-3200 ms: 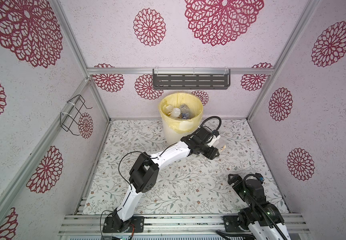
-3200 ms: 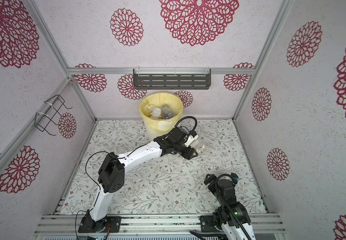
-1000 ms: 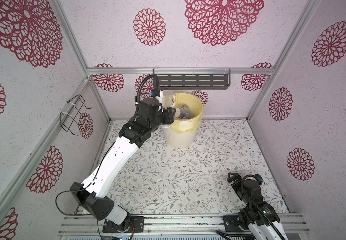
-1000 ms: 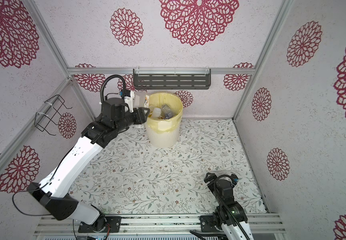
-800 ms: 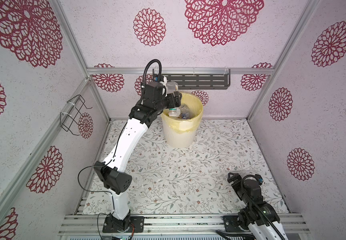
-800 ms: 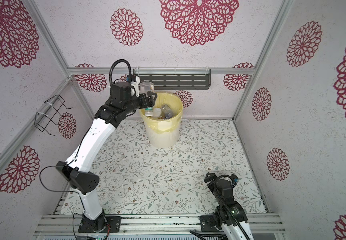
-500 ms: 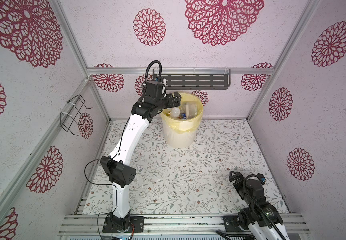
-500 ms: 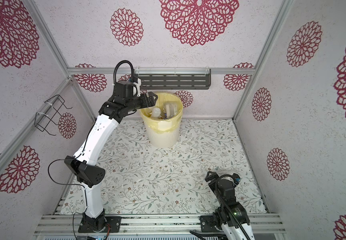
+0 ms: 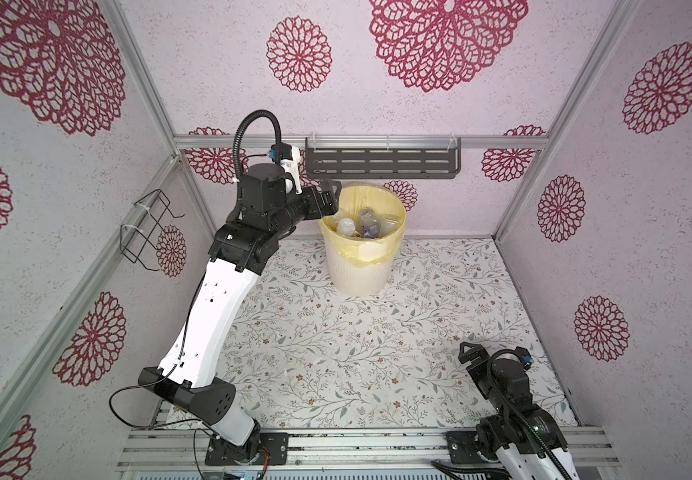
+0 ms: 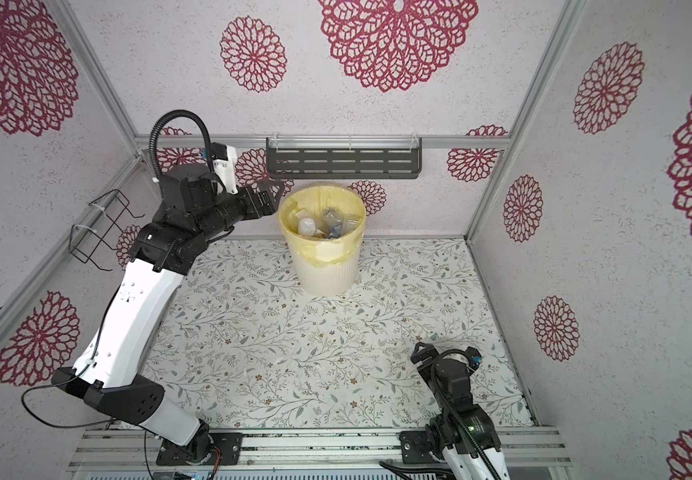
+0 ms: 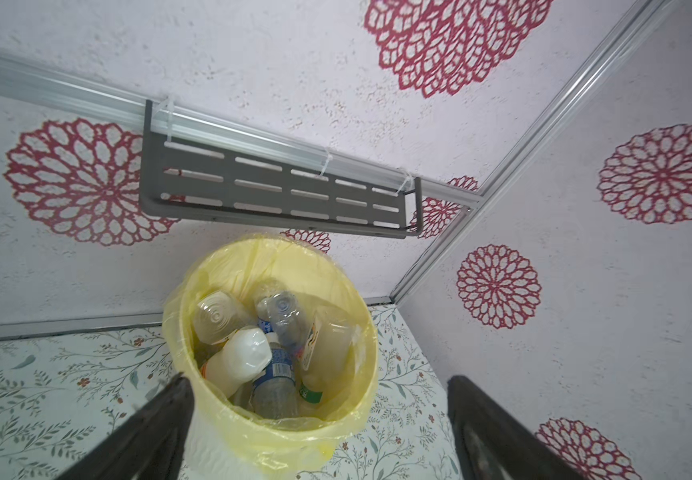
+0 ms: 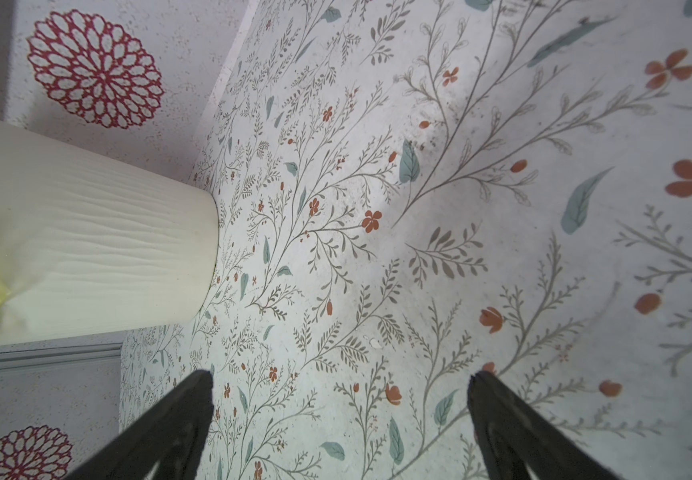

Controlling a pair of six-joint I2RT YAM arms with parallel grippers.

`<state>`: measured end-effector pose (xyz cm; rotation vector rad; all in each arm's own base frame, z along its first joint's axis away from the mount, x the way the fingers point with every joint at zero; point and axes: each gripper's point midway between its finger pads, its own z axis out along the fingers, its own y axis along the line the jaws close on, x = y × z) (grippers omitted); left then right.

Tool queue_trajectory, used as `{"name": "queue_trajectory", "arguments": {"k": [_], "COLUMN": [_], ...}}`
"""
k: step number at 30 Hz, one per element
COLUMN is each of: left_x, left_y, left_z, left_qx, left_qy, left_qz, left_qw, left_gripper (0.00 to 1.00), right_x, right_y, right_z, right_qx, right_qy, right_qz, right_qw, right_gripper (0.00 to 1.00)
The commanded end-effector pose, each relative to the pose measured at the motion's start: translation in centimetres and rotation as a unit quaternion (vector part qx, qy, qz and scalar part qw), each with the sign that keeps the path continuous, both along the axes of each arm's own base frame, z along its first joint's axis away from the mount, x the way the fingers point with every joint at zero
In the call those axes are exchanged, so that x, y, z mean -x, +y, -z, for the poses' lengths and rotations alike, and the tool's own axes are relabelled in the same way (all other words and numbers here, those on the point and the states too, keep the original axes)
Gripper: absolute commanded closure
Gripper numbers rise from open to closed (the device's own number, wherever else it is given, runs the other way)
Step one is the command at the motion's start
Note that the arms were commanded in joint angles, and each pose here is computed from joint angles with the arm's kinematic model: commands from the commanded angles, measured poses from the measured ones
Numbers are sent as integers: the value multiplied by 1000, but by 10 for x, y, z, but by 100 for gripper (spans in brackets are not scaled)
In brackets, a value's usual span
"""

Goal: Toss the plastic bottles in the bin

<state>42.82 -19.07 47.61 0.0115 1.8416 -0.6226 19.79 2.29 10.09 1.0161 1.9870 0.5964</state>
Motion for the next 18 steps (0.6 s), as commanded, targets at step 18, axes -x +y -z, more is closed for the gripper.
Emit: {"name": "queue_trajectory", "arguments": {"k": [18], "left_x": [28], "left_y": [76], "left_z": [126], "left_qx": [-82], "left_qy": [84], "left_qz": [-124], "left_qw": [985], "left_gripper": [3], "right_x": [-38], "right_y": [16], "right_z": [-38], "right_qx": [90], "right_qy": [0], "right_qz": [-83], "right_qw": [992], "right_gripper": [1]}}
